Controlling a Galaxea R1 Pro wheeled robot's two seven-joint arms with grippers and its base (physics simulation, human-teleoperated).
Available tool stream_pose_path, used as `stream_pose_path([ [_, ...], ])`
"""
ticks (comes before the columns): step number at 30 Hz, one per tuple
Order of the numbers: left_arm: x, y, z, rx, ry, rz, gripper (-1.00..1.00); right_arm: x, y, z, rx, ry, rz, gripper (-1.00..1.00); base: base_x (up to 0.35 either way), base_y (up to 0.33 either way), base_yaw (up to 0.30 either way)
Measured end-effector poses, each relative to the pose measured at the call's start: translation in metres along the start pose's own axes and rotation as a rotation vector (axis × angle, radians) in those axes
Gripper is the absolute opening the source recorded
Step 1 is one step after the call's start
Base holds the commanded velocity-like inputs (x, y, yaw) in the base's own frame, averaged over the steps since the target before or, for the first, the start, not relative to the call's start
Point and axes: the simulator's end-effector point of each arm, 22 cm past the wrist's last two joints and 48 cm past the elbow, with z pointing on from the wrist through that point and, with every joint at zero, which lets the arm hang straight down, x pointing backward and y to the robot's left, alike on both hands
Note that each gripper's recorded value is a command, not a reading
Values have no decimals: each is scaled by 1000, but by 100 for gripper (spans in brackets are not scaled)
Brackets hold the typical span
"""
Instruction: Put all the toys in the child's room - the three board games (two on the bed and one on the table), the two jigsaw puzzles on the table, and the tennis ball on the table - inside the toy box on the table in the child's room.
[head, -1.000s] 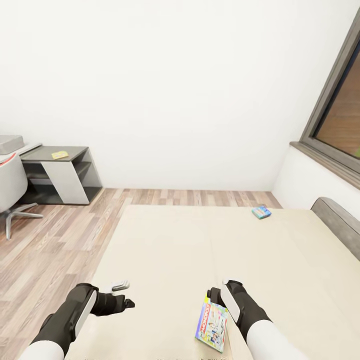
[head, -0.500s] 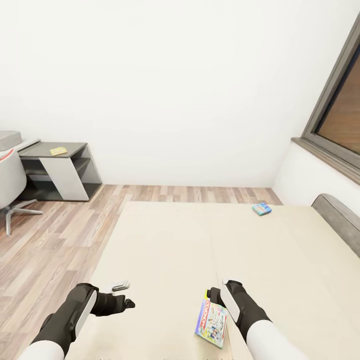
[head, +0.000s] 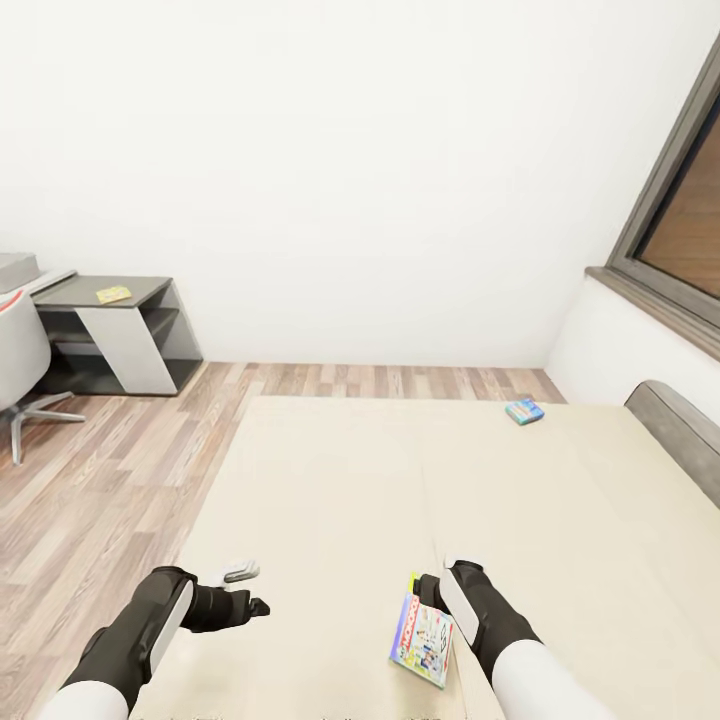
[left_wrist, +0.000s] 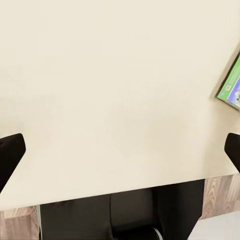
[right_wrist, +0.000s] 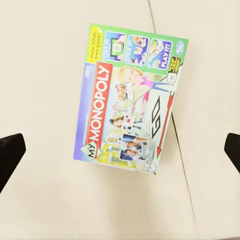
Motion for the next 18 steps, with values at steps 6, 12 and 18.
stream_pose_path([
  [6, 2, 2, 3, -1, 7, -3, 100, 3, -1, 4, 3, 8, -1, 100, 0, 0, 0],
  [12, 5, 2, 7, 0, 15, -7, 100, -2, 2, 5, -1, 5, 0, 100, 0, 0, 0],
  [18, 7, 4, 9, -2, 21, -9, 100, -43, 9, -7, -16, -69, 7, 100, 0, 0, 0],
])
